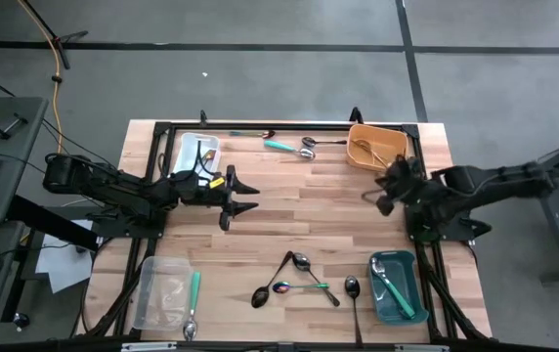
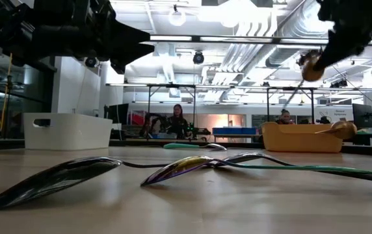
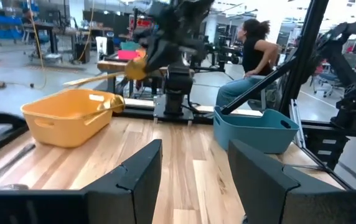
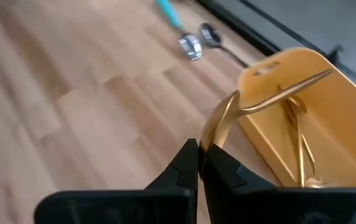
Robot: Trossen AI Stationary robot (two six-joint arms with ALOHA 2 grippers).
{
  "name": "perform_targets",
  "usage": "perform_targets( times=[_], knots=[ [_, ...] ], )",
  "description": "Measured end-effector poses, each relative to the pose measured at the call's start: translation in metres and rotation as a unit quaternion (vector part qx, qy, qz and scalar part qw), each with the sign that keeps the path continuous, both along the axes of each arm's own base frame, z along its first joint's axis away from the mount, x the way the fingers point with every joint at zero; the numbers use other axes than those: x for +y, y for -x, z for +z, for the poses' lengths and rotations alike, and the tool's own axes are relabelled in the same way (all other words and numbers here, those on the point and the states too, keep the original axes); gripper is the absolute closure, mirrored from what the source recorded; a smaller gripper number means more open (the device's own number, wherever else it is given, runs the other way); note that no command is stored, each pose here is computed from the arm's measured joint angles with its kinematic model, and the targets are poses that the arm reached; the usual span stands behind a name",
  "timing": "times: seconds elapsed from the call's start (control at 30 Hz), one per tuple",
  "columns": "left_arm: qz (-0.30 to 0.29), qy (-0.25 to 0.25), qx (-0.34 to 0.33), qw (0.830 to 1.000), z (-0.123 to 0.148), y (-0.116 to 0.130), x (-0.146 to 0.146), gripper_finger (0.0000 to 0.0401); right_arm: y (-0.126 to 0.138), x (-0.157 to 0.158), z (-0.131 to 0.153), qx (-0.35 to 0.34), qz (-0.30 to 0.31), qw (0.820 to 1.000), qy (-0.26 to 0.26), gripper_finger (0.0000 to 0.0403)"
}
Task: Sort silverware by color (type)
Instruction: Put the gold spoon into the yellow bin
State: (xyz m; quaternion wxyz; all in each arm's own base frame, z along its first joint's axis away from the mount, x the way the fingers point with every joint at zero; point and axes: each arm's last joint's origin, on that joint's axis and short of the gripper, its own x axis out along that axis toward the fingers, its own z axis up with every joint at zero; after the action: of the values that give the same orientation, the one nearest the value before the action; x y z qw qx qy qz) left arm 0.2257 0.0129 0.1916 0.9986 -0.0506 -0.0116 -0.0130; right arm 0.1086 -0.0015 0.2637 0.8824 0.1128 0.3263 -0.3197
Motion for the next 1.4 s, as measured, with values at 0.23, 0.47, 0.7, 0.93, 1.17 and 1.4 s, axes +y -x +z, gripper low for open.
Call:
perform_targets(
  times=[0.23, 0.47, 0.7, 0.93, 1.17, 1.4],
  knots=[
    [0.003, -0.014, -0.013, 1.000, 0.005, -0.002, 0.000, 0.0224, 0.012, -0.018, -0.011, -0.101, -0.036, 0.992, -0.063, 0.0403],
    [0.003, -0.020, -0.027, 0.999, 0.013, -0.007, 0.001, 0.0224, 0.009, -0.032, -0.007, -0.144, -0.049, 0.984, -0.097, 0.0403],
    [0.001, -0.020, -0.027, 0.999, 0.014, -0.007, 0.001, 0.0224, 0.010, -0.038, -0.006, -0.157, -0.044, 0.980, -0.118, 0.0403],
    [0.001, -0.030, -0.027, 0.999, 0.014, -0.007, 0.001, 0.0224, 0.010, -0.041, -0.007, -0.163, -0.054, 0.976, -0.136, 0.0403],
    [0.001, -0.030, -0.028, 0.999, 0.014, -0.007, 0.001, 0.0224, 0.008, -0.042, -0.008, -0.162, -0.061, 0.974, -0.147, 0.0403],
    [0.001, -0.030, -0.028, 0.999, 0.014, -0.007, 0.001, 0.0224, 0.006, -0.043, -0.009, -0.157, -0.058, 0.974, -0.153, 0.0403]
  ],
)
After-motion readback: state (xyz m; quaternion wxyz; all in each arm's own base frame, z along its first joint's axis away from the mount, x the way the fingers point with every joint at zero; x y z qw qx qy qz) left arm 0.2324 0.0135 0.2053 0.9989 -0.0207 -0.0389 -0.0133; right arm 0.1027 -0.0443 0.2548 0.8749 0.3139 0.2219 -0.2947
